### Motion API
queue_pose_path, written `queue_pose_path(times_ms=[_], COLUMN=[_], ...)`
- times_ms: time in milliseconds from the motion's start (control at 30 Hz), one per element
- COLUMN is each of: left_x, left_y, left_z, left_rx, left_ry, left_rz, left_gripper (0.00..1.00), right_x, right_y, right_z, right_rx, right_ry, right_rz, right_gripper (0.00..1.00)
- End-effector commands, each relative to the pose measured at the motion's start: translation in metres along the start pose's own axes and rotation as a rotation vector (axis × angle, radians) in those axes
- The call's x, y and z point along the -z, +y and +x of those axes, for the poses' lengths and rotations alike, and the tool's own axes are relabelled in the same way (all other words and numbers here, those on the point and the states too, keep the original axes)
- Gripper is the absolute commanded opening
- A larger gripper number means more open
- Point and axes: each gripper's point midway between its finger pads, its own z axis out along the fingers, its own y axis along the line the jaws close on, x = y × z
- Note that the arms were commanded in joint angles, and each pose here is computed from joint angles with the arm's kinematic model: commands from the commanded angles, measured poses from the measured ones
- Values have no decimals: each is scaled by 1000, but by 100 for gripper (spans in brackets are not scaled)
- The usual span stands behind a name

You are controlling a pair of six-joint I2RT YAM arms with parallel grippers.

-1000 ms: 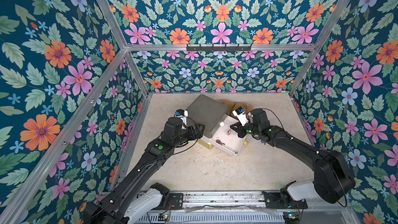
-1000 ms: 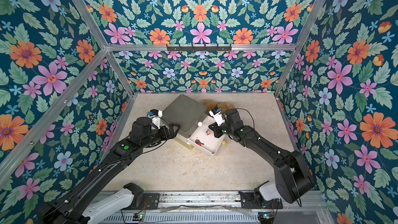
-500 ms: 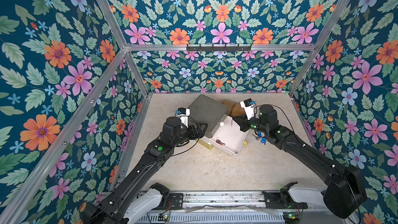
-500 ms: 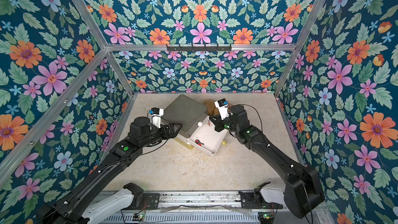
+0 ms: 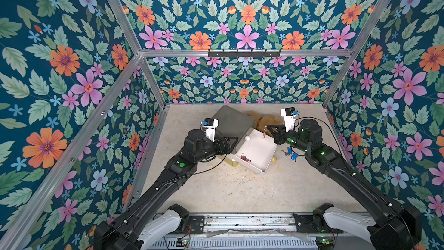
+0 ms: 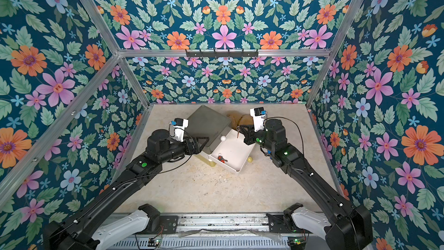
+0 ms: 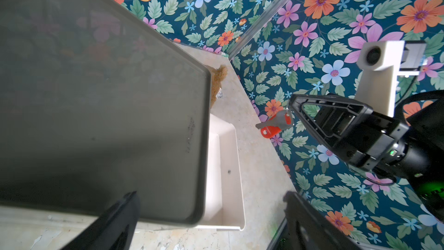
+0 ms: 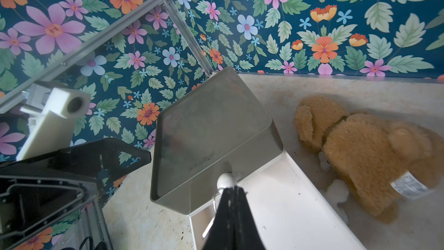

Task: Take the keys out of the drawer
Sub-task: Place the key at the center of the board.

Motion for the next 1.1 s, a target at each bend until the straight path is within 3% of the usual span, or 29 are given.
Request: queue_pose_path(times_ms=[0,300,633,1067], left_x=[-6,-35,-48,-48], left_y=[-17,-46,-60,-64], left_z=[-7,10,27,64], left_rx=[-33,-106,-139,-229], left_ry=[-20,43,85,91], left_rz=[51,83,87,43], left_gripper=[99,99,99,99], right_x=[9,40,69,99], right_y=[-8,-41,-77,-127], right_z=[-6,-13,2,76], right_rx=[-47,-180,-340,-609], right_ry=[-26,-97,-81,52], right_rz=[67,298,553,814], right_gripper=[0,0,0,0])
